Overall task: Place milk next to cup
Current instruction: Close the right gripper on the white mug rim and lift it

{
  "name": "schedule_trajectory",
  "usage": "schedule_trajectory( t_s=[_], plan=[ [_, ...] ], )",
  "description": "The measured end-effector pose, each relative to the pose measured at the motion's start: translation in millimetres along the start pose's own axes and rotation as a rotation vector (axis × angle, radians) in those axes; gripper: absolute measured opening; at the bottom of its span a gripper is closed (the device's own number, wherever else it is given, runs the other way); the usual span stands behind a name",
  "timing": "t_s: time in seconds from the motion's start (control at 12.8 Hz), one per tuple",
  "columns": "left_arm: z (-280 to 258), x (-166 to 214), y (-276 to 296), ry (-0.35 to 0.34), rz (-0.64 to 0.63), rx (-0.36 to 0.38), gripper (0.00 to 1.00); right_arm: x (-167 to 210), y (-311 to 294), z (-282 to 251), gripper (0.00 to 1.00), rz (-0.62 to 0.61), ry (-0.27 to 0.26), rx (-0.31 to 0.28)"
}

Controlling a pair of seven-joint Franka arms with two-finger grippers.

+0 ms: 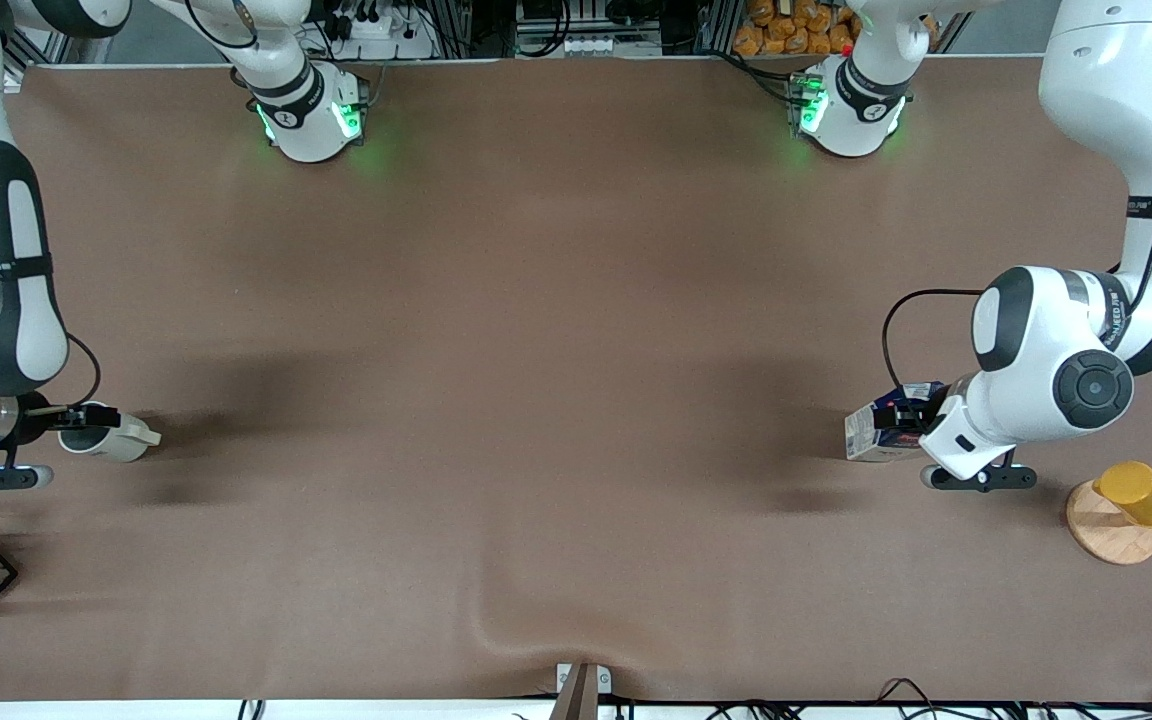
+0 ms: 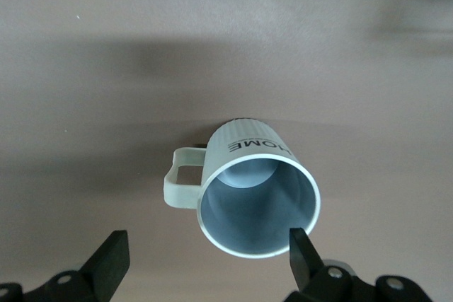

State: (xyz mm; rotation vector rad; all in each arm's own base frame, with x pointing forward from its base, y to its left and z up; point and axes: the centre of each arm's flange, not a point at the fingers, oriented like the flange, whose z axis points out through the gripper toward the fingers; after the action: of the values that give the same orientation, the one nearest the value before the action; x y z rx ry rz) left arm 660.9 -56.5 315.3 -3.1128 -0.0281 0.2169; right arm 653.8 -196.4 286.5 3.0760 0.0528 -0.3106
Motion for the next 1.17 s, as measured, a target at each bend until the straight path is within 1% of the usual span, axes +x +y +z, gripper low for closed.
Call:
schedule_trajectory(
  t_s=[0.16,0.23,0.31,0.39,0.55,0.62,0.7,0.78,0.86,0.94,1.02,1.09,1.17],
  plan=[
    [-6.7,0.2,-2.0,0.007,-0.013,0.000,0.97,2.7,-4.6,20.9,1.00,0.010,-0.017,0.041],
    [-7.5,0.2,-1.9,0.007,-0.019,0.000,0.97,4.5,-5.6,30.5,1.00,0.012,-0.019,0.049],
    [-7.3,-0.2,-1.6,0.003,-0.019,0.001,0.93,5.9,-6.1,38.3,1.00,0.012,-0.020,0.050],
    [-6.5,-1.2,-1.4,-0.006,-0.019,0.002,0.92,6.6,-6.7,45.6,1.00,0.011,-0.025,0.052],
    [-4.5,-3.8,-0.4,-0.028,-0.017,0.006,0.76,6.8,-7.1,56.5,1.00,0.011,-0.039,0.056],
    [-4.2,-4.4,0.6,-0.032,-0.016,0.007,0.74,7.1,-6.8,61.0,1.00,0.012,-0.040,0.057],
    [-4.3,-4.5,1.4,-0.033,-0.015,0.007,0.63,7.9,-6.4,64.9,1.00,0.013,-0.034,0.055],
    [-5.3,-4.4,1.9,-0.031,-0.014,0.007,0.52,9.0,-6.0,67.8,0.91,0.014,-0.025,0.053],
    [-7.3,-4.1,1.8,-0.029,-0.014,0.006,0.45,10.7,-6.2,69.7,0.78,0.018,-0.013,0.057],
    [-11.5,-2.7,1.6,-0.020,-0.015,0.005,0.45,12.2,-7.1,71.3,0.65,0.028,-0.002,0.071],
    [-20.2,-0.7,1.8,-0.007,-0.015,0.004,0.42,13.3,-7.9,71.9,0.53,0.037,0.008,0.086],
    [-32.8,0.0,2.9,-0.004,-0.018,-0.002,0.41,14.4,-7.9,71.1,0.44,0.042,0.019,0.090],
    [-48.7,-0.7,4.2,-0.009,-0.025,-0.017,0.38,15.3,-6.4,68.5,0.34,0.045,0.027,0.087]
  ],
)
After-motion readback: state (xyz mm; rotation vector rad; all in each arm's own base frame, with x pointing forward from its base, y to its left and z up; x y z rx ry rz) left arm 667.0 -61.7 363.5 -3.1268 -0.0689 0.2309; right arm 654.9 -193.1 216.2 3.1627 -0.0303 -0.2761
